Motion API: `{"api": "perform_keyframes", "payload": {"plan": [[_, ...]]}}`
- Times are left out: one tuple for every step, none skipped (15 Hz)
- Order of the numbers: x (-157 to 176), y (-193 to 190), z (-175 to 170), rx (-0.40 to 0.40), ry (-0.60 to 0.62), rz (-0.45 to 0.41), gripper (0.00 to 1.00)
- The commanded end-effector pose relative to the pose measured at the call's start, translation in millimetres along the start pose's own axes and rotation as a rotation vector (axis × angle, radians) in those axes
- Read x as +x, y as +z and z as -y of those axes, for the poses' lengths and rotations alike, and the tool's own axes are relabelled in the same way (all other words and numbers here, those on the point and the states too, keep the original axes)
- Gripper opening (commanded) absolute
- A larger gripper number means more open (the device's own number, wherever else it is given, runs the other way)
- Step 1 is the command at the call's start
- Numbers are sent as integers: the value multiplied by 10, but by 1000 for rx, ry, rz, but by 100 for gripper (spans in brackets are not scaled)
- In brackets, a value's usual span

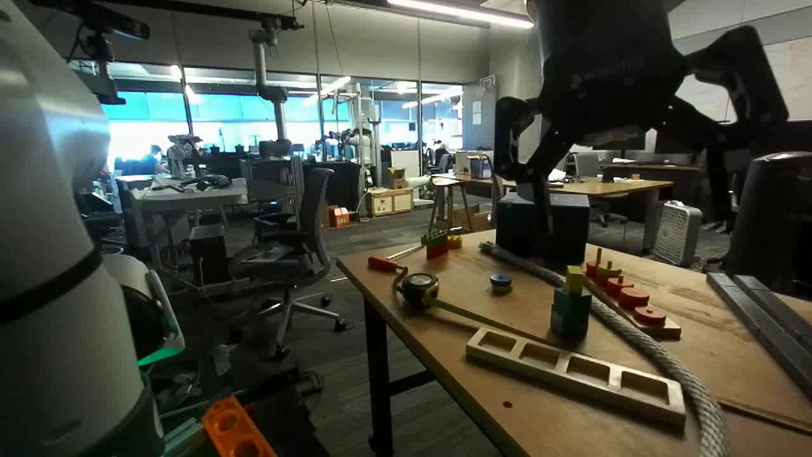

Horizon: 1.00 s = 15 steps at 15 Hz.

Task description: Pick the yellow ring and put it on the table

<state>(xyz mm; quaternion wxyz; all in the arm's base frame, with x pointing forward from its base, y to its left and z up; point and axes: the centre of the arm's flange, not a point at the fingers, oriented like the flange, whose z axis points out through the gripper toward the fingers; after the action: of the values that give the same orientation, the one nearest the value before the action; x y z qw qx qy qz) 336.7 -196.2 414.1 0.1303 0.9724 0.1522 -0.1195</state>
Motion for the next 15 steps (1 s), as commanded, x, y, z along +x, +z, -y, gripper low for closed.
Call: {"api": "perform_keyframes", "payload": {"plan": [[0,-4,-3,-1,0,-1,100],[0,-7,-4,-1,1,-1,100],[-1,-8,-5,-1,1,-2,100],[-1,-8,-4,-1,1,-2,100],[-1,-8,-5,-1,1,-2,100],[-1,-8,-5,-1,1,-2,100],[18,1,-8,-9,-6,-4,100],[76,6,-7,-27,-30,-7,100],[125,1,-2,-37,-55,-12,100],[215,-13,8,-57,-88,-18,100],[299,-25,18,-73,-117,-26,100],[421,-46,25,-96,-146,-33,100],[537,-67,36,-115,-176,-44,100],[659,-91,46,-132,-204,-56,100],[794,-114,57,-151,-234,-66,100]]}}
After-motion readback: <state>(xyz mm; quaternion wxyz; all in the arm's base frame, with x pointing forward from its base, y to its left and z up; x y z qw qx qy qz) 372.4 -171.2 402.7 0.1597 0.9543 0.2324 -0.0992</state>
